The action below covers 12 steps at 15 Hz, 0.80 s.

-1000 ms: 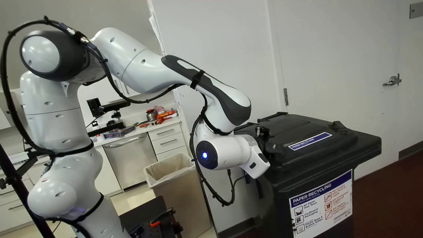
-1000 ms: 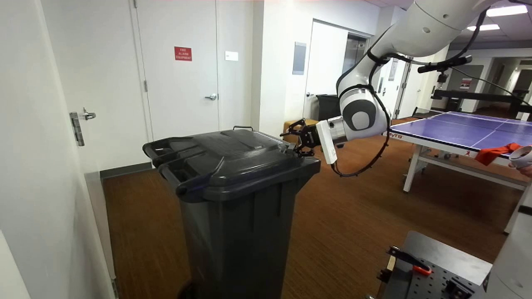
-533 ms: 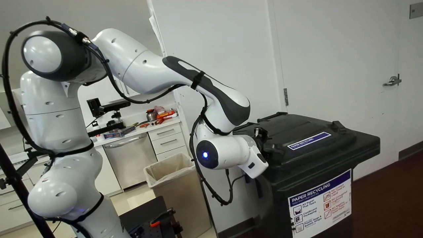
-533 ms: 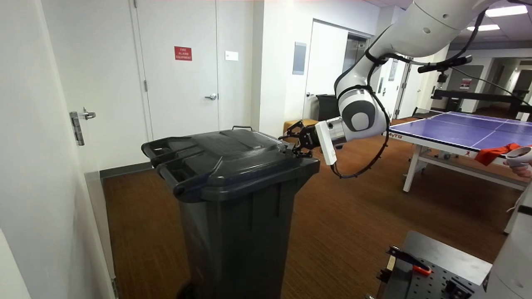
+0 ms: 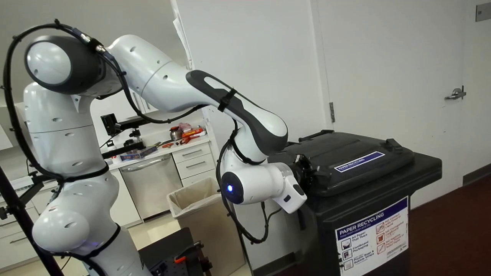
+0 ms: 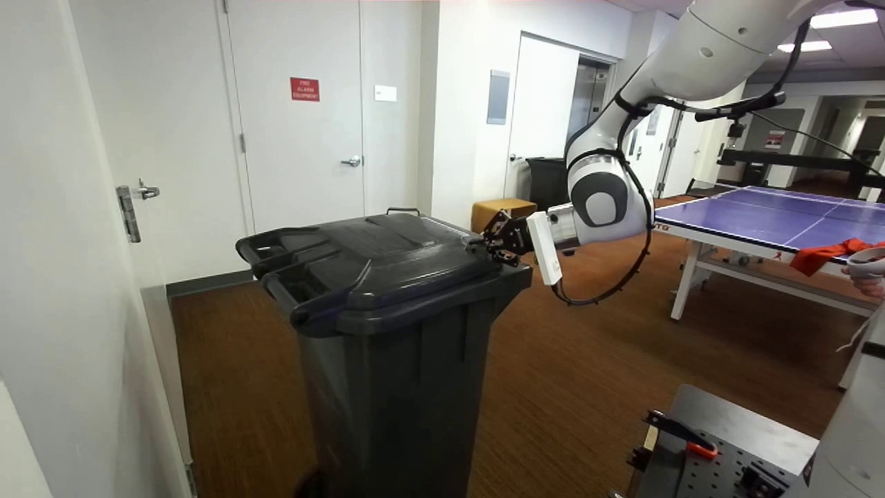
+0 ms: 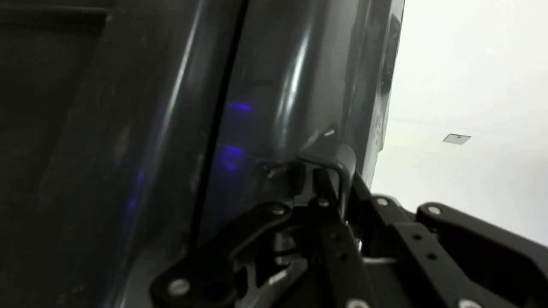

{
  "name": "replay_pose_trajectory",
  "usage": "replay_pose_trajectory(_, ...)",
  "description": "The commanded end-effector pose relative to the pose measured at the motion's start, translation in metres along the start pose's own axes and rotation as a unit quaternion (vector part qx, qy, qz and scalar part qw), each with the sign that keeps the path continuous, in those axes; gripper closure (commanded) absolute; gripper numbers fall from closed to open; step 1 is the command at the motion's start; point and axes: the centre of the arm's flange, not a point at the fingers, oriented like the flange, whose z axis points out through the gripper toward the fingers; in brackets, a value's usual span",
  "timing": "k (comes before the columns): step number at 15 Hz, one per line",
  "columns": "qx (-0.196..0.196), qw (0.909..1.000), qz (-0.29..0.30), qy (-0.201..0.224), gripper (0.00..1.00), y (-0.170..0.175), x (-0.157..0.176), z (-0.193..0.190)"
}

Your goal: Open the lid of the rubbish bin.

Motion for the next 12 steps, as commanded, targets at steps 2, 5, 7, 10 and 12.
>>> replay_pose_trajectory(2,0.046,0.9985,-0.011,0.026,0.97,-0.015,0.003,0.005)
replay_pose_trajectory(5,0.060,0.9974,-0.009,0.039,0.97,-0.020,0.002,0.000)
replay_pose_trajectory(7,0.067,0.9966,-0.006,0.048,0.97,-0.029,0.002,-0.005)
replay_pose_trajectory(10,0.073,0.9958,-0.005,0.056,0.97,-0.048,0.003,-0.012)
replay_pose_trajectory(12,0.065,0.9961,-0.012,0.059,0.97,-0.062,0.005,-0.016)
